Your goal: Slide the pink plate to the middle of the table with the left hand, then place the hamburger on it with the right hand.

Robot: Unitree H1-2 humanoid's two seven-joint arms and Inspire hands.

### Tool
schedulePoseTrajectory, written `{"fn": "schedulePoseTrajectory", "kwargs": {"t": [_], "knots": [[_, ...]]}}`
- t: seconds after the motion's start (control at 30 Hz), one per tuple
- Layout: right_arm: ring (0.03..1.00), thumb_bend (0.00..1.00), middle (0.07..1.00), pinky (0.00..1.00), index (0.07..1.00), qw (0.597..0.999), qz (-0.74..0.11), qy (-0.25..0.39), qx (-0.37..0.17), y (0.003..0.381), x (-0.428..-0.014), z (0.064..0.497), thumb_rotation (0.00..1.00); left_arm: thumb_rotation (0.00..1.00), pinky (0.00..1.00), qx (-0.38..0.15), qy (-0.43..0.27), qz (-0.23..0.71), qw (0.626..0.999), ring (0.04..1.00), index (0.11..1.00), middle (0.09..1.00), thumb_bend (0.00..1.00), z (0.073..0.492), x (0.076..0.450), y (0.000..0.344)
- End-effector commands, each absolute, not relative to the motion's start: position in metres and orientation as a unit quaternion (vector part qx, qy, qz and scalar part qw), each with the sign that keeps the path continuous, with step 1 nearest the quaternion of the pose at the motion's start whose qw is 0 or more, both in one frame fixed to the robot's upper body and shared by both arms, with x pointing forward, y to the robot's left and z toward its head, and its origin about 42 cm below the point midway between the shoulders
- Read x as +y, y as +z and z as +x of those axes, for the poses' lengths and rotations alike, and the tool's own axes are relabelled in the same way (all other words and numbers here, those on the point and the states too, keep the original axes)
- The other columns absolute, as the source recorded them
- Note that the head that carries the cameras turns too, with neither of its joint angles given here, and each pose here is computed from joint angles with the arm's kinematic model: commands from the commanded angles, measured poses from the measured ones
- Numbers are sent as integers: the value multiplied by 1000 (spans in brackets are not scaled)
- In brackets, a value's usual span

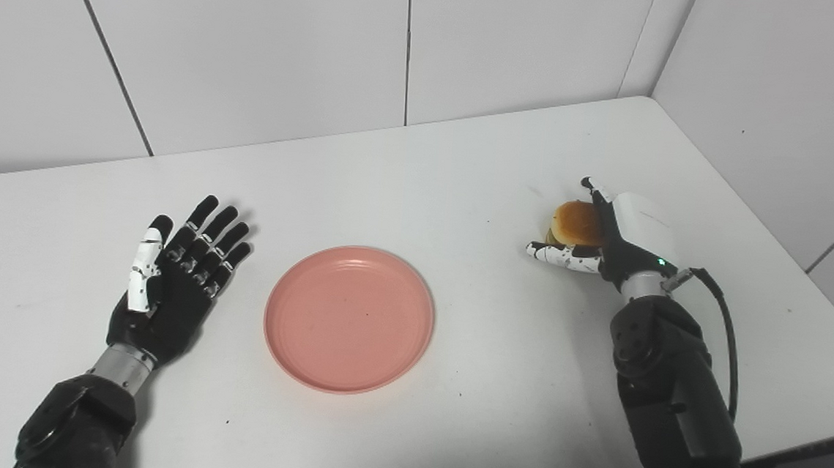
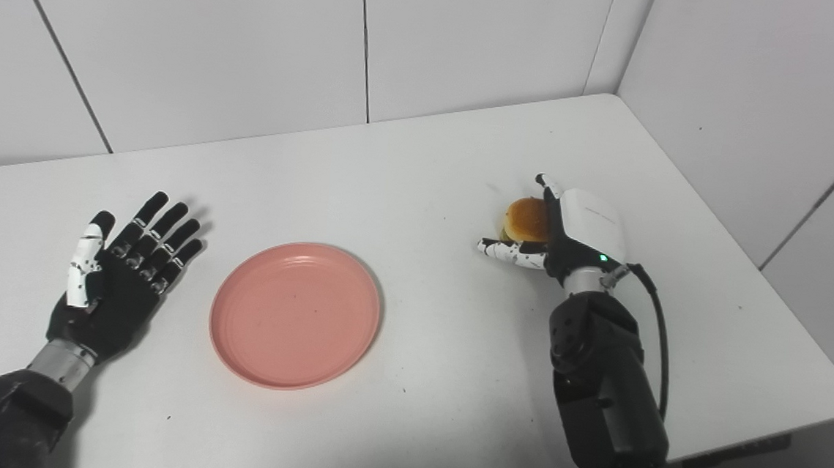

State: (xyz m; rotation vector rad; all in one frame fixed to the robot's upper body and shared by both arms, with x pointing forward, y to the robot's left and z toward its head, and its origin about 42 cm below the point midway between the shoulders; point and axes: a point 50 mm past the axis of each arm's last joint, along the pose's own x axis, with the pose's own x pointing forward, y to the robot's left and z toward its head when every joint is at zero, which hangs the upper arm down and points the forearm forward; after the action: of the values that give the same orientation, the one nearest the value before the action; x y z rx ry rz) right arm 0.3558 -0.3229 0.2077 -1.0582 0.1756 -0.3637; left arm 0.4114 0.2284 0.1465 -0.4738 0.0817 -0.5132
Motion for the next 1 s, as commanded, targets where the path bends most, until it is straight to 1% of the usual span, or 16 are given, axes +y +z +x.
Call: {"fn": "schedulePoseTrajectory", "kwargs": {"t": [0.0, 0.07, 0.1, 0.13, 0.2, 0.27, 0.3, 0.33, 0.4, 0.43, 0.7, 0.87, 0.97], "knots": [[802, 925, 869, 652, 863, 841, -496, -211, 53, 226, -326, 362, 456, 1000, 1000, 128, -218, -229, 940, 958, 960, 963, 415, 395, 239, 111], [754, 867, 815, 626, 808, 836, -499, -224, 42, 227, -327, 361, 391, 1000, 1000, 128, -220, -230, 939, 961, 962, 966, 414, 395, 239, 111], [739, 857, 798, 616, 792, 838, -494, -229, 34, 227, -329, 360, 365, 1000, 1000, 128, -220, -230, 939, 962, 963, 966, 415, 395, 239, 111], [679, 837, 741, 563, 753, 839, -491, -234, 24, 227, -331, 359, 322, 1000, 1000, 129, -219, -230, 940, 962, 963, 966, 413, 395, 239, 111], [508, 768, 573, 413, 606, 839, -486, -244, 10, 226, -334, 358, 207, 1000, 1000, 129, -219, -228, 940, 960, 962, 965, 415, 395, 239, 111], [464, 599, 530, 374, 523, 839, -483, -252, 2, 224, -336, 358, 160, 1000, 1000, 128, -220, -228, 940, 961, 964, 966, 415, 394, 239, 111], [438, 545, 506, 347, 498, 839, -481, -255, -1, 224, -336, 358, 145, 1000, 1000, 128, -221, -230, 939, 965, 968, 970, 414, 395, 239, 111], [435, 540, 503, 343, 496, 840, -478, -258, -6, 224, -336, 358, 143, 1000, 1000, 128, -221, -231, 939, 966, 969, 970, 414, 395, 239, 111], [382, 523, 466, 287, 489, 842, -472, -262, -11, 224, -336, 358, 136, 1000, 1000, 128, -219, -230, 939, 965, 965, 969, 412, 394, 238, 111], [371, 518, 457, 272, 487, 842, -470, -264, -13, 224, -336, 358, 133, 1000, 1000, 128, -219, -229, 940, 964, 964, 967, 411, 394, 238, 111], [374, 513, 446, 276, 485, 843, -463, -272, -23, 228, -335, 358, 127, 1000, 1000, 128, -220, -228, 940, 962, 965, 966, 415, 395, 238, 111], [389, 513, 458, 291, 486, 843, -462, -272, -25, 233, -335, 357, 127, 1000, 1000, 129, -219, -227, 940, 960, 962, 965, 420, 395, 238, 111], [384, 512, 456, 283, 486, 841, -465, -273, -38, 240, -334, 355, 129, 1000, 1000, 129, -219, -229, 940, 962, 962, 966, 418, 395, 238, 111]]}}
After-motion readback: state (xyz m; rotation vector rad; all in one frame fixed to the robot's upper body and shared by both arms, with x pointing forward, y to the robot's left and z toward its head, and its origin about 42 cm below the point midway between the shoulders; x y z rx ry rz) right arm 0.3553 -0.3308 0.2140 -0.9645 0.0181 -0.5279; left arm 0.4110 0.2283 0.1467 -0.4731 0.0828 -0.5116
